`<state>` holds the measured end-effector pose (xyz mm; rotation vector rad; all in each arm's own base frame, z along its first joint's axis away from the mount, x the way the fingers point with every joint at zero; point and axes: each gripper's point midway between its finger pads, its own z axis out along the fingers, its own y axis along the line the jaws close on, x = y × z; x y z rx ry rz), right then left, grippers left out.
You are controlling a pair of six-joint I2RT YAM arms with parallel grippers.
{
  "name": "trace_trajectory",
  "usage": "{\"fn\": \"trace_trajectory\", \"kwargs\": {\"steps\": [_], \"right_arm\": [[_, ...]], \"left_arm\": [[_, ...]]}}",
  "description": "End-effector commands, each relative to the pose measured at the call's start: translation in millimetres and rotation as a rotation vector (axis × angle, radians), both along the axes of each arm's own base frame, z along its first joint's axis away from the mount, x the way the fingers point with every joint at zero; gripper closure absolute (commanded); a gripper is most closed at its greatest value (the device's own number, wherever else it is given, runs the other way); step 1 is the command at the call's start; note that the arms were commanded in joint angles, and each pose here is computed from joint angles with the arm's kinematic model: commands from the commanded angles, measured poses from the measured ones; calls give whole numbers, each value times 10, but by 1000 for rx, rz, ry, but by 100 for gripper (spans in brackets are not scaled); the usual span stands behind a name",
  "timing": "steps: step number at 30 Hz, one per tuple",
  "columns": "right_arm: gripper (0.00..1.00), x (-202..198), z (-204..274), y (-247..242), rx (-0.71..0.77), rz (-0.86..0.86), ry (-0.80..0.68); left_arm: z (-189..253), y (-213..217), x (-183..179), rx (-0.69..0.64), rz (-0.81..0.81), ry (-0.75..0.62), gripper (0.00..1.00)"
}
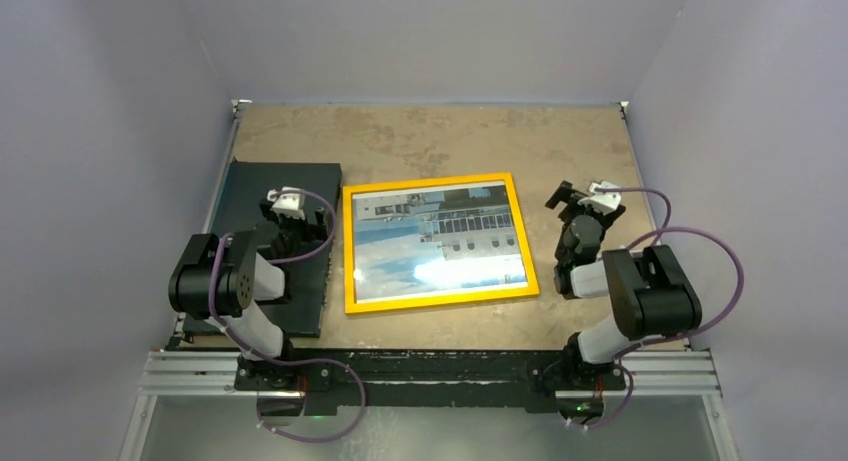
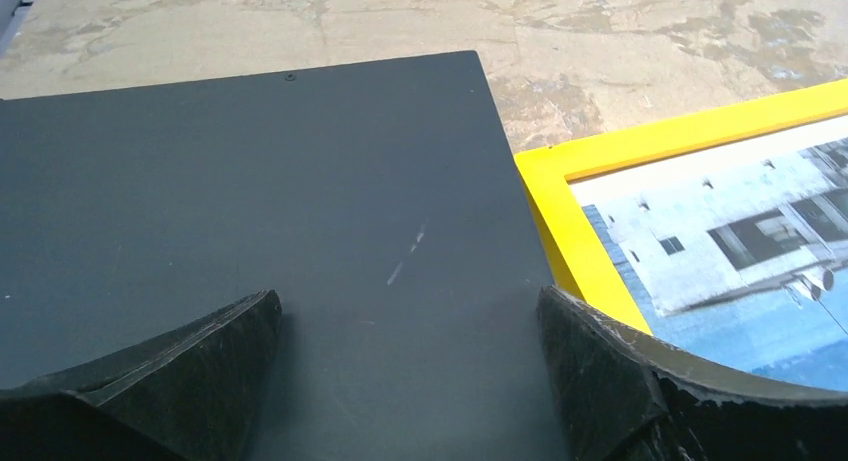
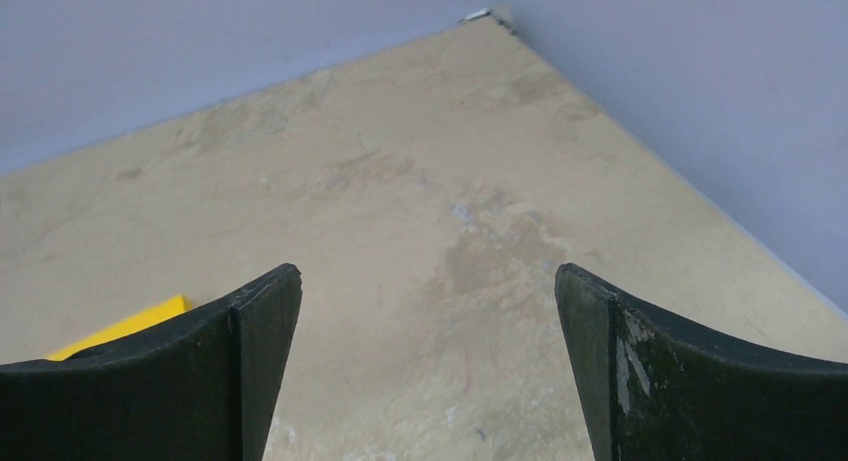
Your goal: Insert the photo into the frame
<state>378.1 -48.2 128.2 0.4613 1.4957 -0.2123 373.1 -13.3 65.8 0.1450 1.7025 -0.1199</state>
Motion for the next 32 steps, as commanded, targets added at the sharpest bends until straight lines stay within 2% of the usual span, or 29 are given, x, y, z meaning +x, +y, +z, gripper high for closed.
{"fn": "trace_trajectory", "kwargs": {"steps": [1,2,3,6,8,10,12,32], "right_arm": [[1,111,105,251,-79,155,-49],[1,96,88,245,-56,155,-48],[1,75,153,197,-100,134,-84],[1,81,75,225,-83,150,-40],[1,61,200,174,-99,121,-95],[1,69,130,207,-95,141,-57],[1,60,185,191,-105,132,-91],[1,61,174,190,-103,132,-84]], "left_arm": [[114,48,126,-6,43,-24,1],[129,47,121,-5,45,-33,1],[165,30,120,-19,41,-63,0],[123,49,131,-3,51,-30,0],[141,34,127,-12,48,-48,0],[123,42,129,-3,51,-31,0],[139,39,131,-8,50,-44,0],[100,50,166,25,97,-18,0]]}}
